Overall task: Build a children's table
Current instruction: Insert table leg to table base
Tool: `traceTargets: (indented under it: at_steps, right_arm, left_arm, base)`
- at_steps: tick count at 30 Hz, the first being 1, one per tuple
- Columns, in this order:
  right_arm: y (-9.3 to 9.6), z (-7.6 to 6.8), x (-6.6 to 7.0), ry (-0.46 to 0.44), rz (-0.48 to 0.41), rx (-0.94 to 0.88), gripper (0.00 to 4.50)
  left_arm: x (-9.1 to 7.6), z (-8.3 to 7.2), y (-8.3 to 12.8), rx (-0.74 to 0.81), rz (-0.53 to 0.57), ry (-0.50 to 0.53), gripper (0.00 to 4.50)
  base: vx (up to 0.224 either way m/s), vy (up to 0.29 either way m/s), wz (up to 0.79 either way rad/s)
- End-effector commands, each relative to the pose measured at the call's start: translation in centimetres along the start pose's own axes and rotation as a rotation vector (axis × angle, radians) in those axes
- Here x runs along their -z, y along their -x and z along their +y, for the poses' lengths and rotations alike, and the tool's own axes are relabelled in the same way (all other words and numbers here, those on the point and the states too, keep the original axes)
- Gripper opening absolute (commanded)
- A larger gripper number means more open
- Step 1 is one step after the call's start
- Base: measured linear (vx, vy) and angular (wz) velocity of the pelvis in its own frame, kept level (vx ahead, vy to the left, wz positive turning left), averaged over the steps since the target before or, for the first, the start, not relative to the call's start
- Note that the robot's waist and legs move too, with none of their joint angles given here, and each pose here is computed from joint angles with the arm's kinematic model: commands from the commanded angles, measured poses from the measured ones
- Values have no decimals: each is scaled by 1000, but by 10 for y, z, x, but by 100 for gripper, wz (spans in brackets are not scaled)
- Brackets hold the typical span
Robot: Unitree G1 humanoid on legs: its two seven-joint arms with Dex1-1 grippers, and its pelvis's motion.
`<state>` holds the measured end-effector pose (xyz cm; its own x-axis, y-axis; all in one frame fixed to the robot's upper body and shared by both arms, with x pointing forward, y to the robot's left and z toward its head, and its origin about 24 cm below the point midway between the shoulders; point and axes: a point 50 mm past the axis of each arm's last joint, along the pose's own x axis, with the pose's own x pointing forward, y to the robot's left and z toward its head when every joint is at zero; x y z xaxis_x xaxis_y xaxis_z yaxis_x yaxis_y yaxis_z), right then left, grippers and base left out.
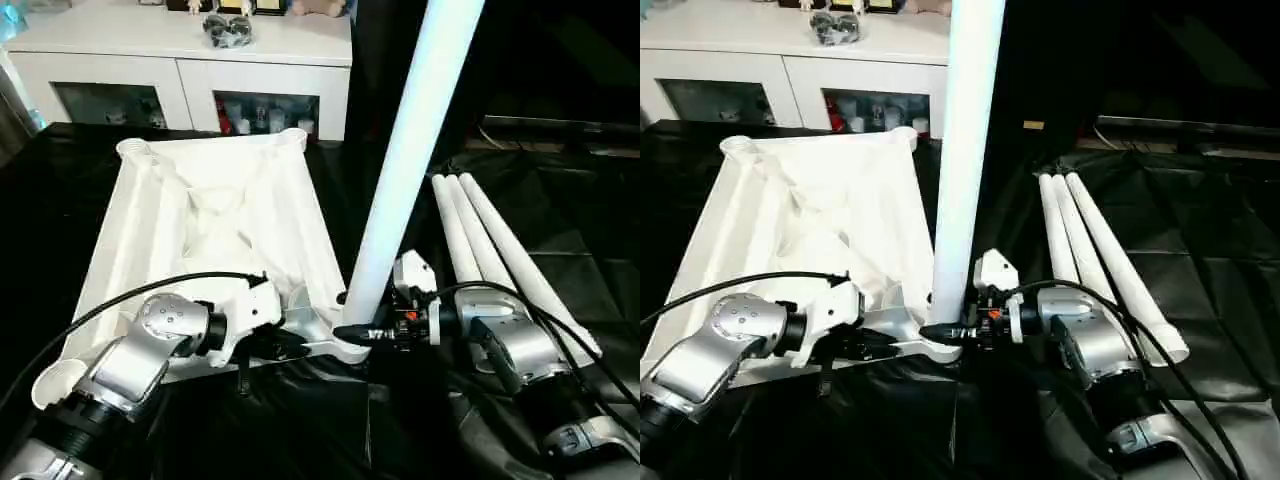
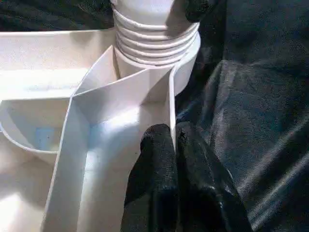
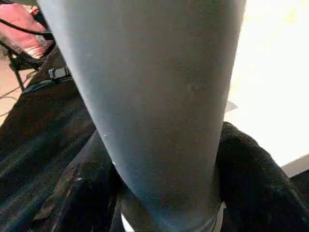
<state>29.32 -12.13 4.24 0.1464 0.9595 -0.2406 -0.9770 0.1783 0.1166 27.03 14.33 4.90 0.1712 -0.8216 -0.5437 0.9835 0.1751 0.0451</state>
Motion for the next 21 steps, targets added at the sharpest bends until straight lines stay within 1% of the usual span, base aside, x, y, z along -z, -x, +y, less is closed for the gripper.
traceTargets:
  at_steps: [1,3,5,6,8,11,12,13,14,16,18,21]
  right_arm:
    - [-3,4,41,-117,138,110,243]
    - [-5,-1,40,-129,120,170,243]
    - [-10,-9,42,-155,111,306,243]
    - [-10,-9,42,-156,112,308,243]
    - [-14,-12,45,-176,112,378,243]
    - [-24,-19,48,-222,110,509,243]
    - [-27,-22,47,-236,108,567,243]
    - [-33,-27,46,-264,101,653,243]
    - [-33,-27,46,-266,101,659,243]
    - [-39,-32,44,-301,90,736,243]
    - [-47,-34,41,-318,81,769,243]
    - [-51,-33,39,-315,77,764,243]
  left_arm:
    - [-17,10,-5,-91,-32,-42,0]
    - [-19,13,-6,-132,-47,-20,0]
    - [-25,16,-8,-202,-77,25,0]
    - [-26,16,-8,-203,-77,26,0]
    - [-28,16,-9,-241,-80,47,0]
    - [-34,16,-14,-312,-88,76,0]
    - [-37,16,-17,-350,-89,89,0]
    - [-41,16,-22,-422,-92,123,0]
    - [-42,16,-22,-428,-92,126,0]
    - [-47,17,-28,-506,-92,152,0]
    - [-52,14,-39,-557,-105,186,0]
    - [-51,14,-42,-572,-104,193,0]
  base:
    - [0,0,0]
    - [0,0,0]
    - [0,0,0]
    - [0,0,0]
    - [0,0,0]
    - [0,0,0]
    - [0,0,0]
    - [0,0,0]
    - [0,0,0]
    - [0,0,0]
    - [0,0,0]
    - [0,0,0]
